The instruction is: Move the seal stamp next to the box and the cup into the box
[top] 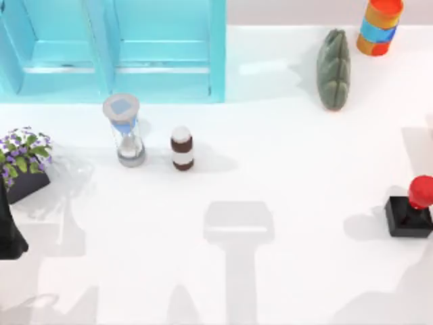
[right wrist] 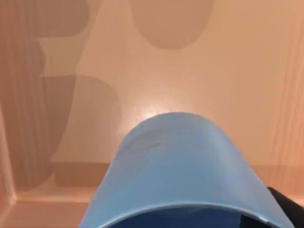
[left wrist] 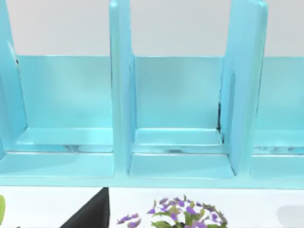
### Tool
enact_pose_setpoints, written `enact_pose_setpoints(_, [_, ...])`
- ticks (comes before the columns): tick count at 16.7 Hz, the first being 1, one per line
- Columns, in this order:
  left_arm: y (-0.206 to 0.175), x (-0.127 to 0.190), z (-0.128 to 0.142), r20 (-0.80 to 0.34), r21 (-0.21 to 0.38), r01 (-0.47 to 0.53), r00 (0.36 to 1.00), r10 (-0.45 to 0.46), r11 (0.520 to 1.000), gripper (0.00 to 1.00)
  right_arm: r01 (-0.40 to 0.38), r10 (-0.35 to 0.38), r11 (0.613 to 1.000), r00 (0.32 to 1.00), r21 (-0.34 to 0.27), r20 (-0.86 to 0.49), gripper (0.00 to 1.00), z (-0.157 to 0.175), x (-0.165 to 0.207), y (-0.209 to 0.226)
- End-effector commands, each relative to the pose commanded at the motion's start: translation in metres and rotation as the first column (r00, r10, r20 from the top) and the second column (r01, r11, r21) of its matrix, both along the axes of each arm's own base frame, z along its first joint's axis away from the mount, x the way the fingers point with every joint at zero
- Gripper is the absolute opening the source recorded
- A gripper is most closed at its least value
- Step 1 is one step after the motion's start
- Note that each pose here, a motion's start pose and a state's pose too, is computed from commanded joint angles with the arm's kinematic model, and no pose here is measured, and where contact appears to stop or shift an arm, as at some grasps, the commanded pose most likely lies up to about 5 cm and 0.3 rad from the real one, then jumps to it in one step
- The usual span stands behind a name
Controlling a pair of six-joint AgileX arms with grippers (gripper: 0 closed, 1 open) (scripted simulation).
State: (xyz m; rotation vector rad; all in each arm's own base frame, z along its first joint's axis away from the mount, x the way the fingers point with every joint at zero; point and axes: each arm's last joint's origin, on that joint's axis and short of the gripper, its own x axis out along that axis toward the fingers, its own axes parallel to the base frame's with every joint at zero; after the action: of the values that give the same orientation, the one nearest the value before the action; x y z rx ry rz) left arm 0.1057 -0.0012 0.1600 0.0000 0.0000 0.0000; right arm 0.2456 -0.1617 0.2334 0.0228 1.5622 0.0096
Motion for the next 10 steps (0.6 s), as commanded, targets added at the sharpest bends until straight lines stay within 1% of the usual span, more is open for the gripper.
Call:
enact_pose_setpoints(2, [0.000,0.000,0.000,0.000,0.000,0.000,1.000,0.000,1.000,1.00,0.000,0.000,1.000,1.000,0.003,0.004,0.00,-0.003,-0.019,-0.016])
enact_pose_setpoints(4, [0.000,0.000,0.000,0.000,0.000,0.000,1.000,0.000,1.000,1.00,0.000,0.000,1.000,1.000,0.006,0.005,0.00,-0.005,-0.029,-0.022])
enact_pose_setpoints(10, [0.000,0.000,0.000,0.000,0.000,0.000,1.000,0.000,1.000,1.00,-0.001,0.001,1.000,1.000,0.008,0.001,0.00,-0.006,-0.029,-0.023])
